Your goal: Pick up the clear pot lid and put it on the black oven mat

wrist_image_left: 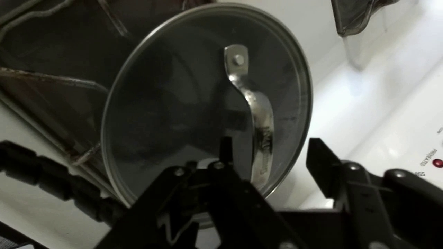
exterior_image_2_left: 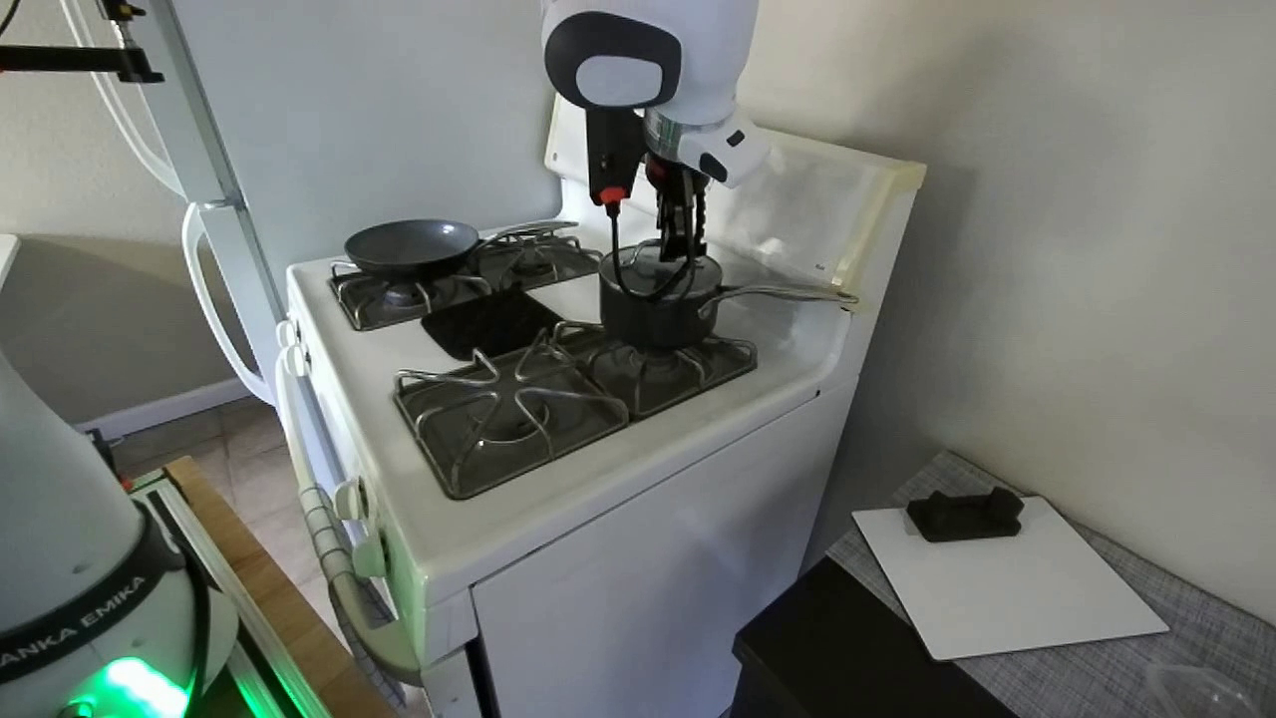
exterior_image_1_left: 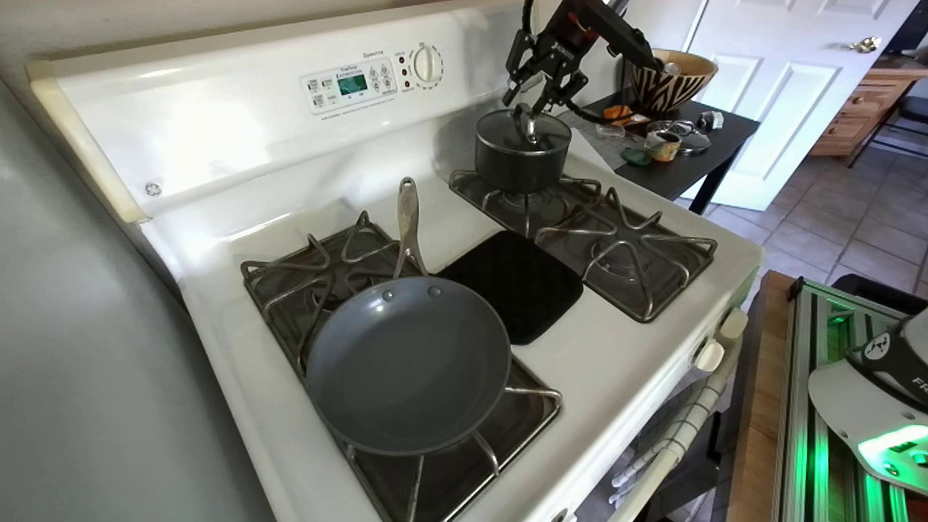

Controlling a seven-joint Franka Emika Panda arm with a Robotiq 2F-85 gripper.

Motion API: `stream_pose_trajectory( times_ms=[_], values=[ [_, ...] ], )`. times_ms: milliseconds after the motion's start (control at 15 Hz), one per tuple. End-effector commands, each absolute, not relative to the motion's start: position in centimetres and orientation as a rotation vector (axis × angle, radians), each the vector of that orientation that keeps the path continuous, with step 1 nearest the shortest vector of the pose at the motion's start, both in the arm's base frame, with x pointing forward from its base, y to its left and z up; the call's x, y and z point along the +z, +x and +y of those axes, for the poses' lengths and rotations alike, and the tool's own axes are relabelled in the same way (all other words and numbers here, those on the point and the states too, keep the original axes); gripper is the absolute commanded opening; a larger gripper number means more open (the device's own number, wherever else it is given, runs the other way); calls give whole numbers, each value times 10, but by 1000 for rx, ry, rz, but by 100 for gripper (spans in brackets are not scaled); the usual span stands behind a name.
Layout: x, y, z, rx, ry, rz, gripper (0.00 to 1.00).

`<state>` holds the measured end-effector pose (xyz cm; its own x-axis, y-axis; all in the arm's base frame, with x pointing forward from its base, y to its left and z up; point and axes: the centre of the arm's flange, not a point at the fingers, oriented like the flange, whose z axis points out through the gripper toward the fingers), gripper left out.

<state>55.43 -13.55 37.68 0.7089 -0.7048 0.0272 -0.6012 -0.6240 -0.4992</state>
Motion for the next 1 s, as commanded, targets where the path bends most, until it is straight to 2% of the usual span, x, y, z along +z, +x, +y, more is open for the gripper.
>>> stream_pose_trajectory(
  times_ms=[0,67,133,200,267,333,667,733,933],
  values=[
    [368,558,-140,-286,-2393,995,85],
    [367,558,-140,-289,-2374,998,90],
    [365,558,-140,-289,-2357,1004,66],
    [363,559,-141,-287,-2344,1009,56],
    [361,559,-141,-285,-2332,1013,56],
    [360,559,-141,-284,-2323,1017,49],
    [355,560,-144,-277,-2302,1037,5],
    [354,560,-145,-276,-2300,1041,0],
    [353,560,-146,-271,-2293,1049,0]
  ],
)
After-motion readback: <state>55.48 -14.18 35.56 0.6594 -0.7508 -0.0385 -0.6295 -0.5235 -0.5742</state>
